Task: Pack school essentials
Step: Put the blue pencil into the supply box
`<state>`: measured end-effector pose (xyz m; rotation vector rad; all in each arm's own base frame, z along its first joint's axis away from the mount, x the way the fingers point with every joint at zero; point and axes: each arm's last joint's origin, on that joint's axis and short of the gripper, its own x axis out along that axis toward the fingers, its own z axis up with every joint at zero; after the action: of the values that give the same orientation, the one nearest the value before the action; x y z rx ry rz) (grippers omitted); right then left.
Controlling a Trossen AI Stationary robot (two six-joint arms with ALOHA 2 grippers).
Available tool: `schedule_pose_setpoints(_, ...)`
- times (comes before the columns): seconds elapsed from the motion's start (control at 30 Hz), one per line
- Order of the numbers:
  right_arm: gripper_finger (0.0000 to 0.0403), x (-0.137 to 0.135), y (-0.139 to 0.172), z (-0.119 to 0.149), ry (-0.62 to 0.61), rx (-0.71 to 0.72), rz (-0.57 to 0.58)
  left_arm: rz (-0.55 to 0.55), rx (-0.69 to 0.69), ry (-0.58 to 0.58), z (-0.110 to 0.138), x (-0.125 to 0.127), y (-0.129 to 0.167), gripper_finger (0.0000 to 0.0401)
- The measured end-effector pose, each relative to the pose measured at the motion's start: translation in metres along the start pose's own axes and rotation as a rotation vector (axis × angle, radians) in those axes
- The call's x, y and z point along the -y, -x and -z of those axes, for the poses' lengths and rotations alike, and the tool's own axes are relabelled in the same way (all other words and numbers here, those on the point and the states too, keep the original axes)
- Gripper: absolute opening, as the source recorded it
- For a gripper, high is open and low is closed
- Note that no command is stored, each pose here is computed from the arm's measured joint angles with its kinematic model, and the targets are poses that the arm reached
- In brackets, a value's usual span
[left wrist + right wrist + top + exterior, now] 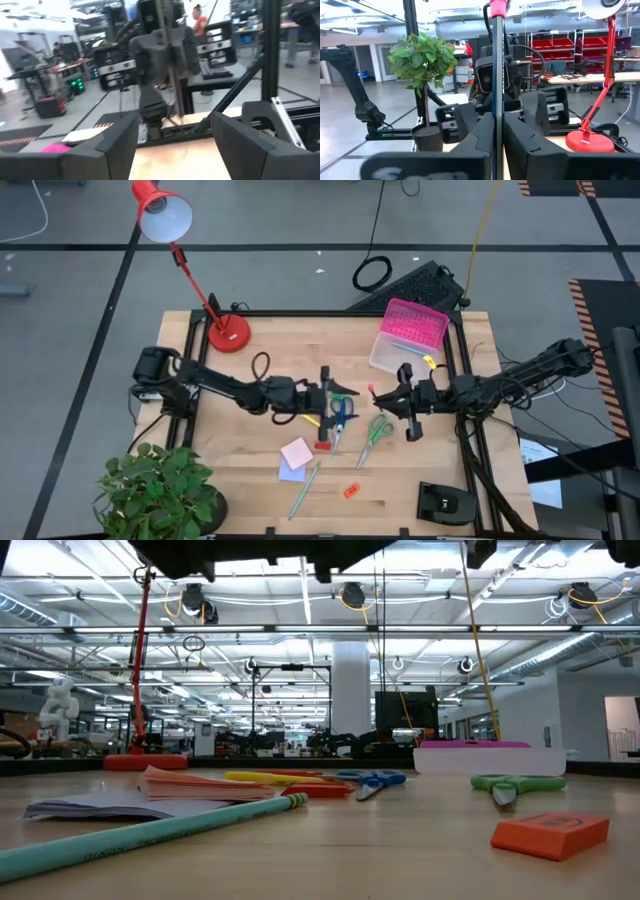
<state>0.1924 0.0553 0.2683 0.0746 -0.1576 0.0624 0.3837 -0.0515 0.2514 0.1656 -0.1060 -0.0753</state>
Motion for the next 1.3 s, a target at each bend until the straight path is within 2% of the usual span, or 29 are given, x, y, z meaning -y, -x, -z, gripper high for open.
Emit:
schedule_pose_setpoints(0.13,0.0016,-0.001,-0.003,0.004,0.022,-0.01,0.001,0.024,0.013,0.015,0.003,0.003,-0.019,0.0287)
schedule_pose_setpoints(0.27,0.0016,-0.001,-0.006,0.007,0.026,-0.015,0.001,0.008,-0.035,0.061,0.008,0.004,-0.038,0.0317)
schedule_pose_setpoints(0.47,0.0016,-0.002,-0.009,0.009,0.028,-0.004,-0.001,0.005,-0.081,0.062,0.013,0.006,-0.054,0.0318)
schedule_pose_setpoints(0.6,0.0016,-0.002,-0.009,0.009,0.042,-0.003,-0.001,-0.034,-0.071,0.04,0.011,0.008,-0.058,0.0275)
schedule_pose_setpoints(0.83,0.0016,-0.002,-0.009,0.008,0.054,0.003,-0.001,-0.04,-0.095,0.04,0.013,0.007,-0.058,0.0177)
schedule_pose_setpoints(1.3,0.0023,-0.002,-0.009,0.008,0.071,0.006,-0.002,-0.033,-0.141,0.014,0.014,0.006,-0.056,0.0016)
